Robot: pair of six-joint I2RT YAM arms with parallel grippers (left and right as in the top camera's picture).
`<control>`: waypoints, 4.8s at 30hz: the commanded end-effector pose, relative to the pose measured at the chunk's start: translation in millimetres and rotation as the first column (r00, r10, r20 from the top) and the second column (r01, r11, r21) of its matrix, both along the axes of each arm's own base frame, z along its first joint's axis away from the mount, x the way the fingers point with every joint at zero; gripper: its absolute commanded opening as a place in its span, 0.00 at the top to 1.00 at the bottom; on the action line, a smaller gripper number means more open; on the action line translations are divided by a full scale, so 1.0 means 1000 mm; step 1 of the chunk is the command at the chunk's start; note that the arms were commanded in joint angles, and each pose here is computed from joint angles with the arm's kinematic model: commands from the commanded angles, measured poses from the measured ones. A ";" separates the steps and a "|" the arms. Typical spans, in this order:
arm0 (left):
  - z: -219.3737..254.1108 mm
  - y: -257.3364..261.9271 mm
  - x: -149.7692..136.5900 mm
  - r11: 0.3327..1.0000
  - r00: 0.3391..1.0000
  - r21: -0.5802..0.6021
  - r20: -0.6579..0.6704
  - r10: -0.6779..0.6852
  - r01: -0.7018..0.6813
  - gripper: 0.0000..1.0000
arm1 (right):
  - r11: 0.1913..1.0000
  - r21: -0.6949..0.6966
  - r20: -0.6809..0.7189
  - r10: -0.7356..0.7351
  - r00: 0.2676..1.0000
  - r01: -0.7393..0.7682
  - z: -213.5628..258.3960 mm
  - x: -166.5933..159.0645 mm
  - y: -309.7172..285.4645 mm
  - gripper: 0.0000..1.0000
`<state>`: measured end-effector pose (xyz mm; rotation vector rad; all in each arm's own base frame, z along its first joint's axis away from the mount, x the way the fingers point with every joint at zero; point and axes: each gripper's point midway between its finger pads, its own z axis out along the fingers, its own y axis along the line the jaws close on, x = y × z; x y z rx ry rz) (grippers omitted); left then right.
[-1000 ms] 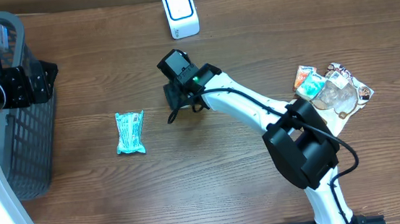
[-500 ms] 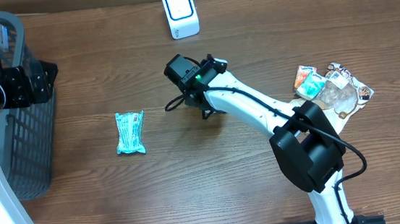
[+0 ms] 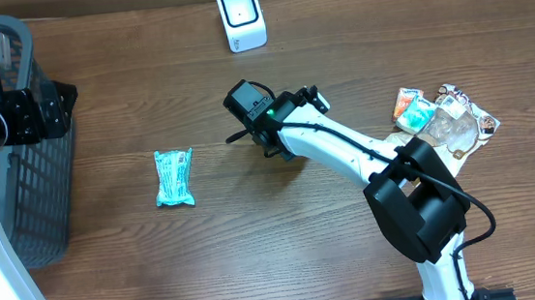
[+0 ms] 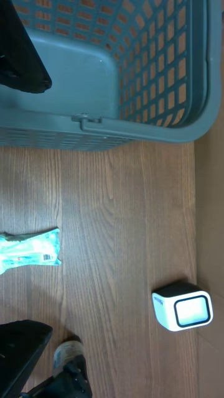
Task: Scan the item barcode
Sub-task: 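Lower the right gripper and close it on the jar's green lid, then lift the jar and hold it near the white scanner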
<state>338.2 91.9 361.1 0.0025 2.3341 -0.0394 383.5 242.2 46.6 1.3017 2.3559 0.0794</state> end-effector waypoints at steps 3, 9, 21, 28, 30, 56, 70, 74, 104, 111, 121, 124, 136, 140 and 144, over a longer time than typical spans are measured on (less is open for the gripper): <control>0.000 -0.005 0.002 1.000 0.999 0.001 0.004 -0.031 0.031 0.00 | 0.997 0.012 -0.020 0.070 0.997 -0.070 -0.010 -0.003 0.007 0.20; 0.000 -0.005 0.002 1.000 1.000 0.001 0.003 -0.031 0.031 0.00 | 0.974 -0.024 -0.012 0.224 0.974 -0.224 0.006 0.006 0.018 0.09; 0.000 -0.005 0.002 0.999 0.999 0.001 0.003 -0.032 0.032 0.00 | 0.667 -0.206 -0.108 0.712 0.694 -0.716 0.093 0.009 0.029 0.06; 0.000 -0.005 0.002 1.000 1.000 0.001 0.003 -0.031 0.031 0.00 | 0.398 -0.227 -0.280 0.848 0.451 -0.889 0.094 0.000 0.008 0.00; 0.000 -0.005 0.002 1.000 1.000 0.001 0.003 -0.031 0.031 0.00 | 0.328 -0.210 -0.296 0.876 0.379 -0.921 0.092 0.003 0.004 0.00; 0.000 -0.005 0.002 1.000 1.000 0.001 0.003 -0.031 0.031 0.00 | 0.023 0.098 0.012 1.000 0.025 -0.995 0.038 0.021 0.010 0.02; 0.000 -0.005 0.002 1.000 1.000 0.001 0.003 -0.031 0.031 0.00 | 0.072 0.082 -0.084 0.994 0.066 -0.994 0.017 0.029 -0.001 0.22; 0.000 -0.005 0.002 1.000 1.000 0.001 0.003 -0.031 0.031 0.00 | 0.078 0.051 -0.147 0.987 0.070 -0.996 0.014 0.027 0.001 0.20; -0.001 -0.004 0.001 1.000 1.000 0.006 0.001 -0.026 0.026 0.00 | 0.432 -0.037 -0.279 0.861 0.424 -0.901 -0.008 0.035 -0.002 0.24; -0.001 -0.004 0.001 1.000 1.000 0.006 0.001 -0.026 0.026 0.00 | 0.440 0.008 -0.236 0.873 0.426 -0.898 0.003 0.033 0.008 0.40; -0.001 -0.004 0.001 1.000 1.000 0.006 0.001 -0.027 0.027 0.00 | 0.442 0.076 -0.189 0.887 0.422 -0.894 0.007 0.028 0.019 0.31; -0.001 -0.004 0.001 1.000 1.000 0.006 0.001 -0.026 0.026 0.00 | 0.437 0.080 -0.189 0.889 0.417 -0.896 0.006 0.027 0.019 0.21; -0.001 -0.004 0.001 1.000 1.000 0.006 0.001 -0.026 0.026 0.00 | 0.423 0.079 -0.235 0.888 0.395 -0.903 0.004 0.021 0.011 0.25; -0.001 -0.004 0.001 1.000 1.000 0.006 0.001 -0.026 0.026 0.01 | 0.446 0.075 -0.240 0.876 0.418 -0.892 0.004 0.022 0.009 0.30; -0.001 -0.004 0.001 1.000 1.000 0.006 0.001 -0.026 0.026 0.00 | 0.464 0.078 -0.236 0.869 0.436 -0.882 0.006 0.022 0.009 0.36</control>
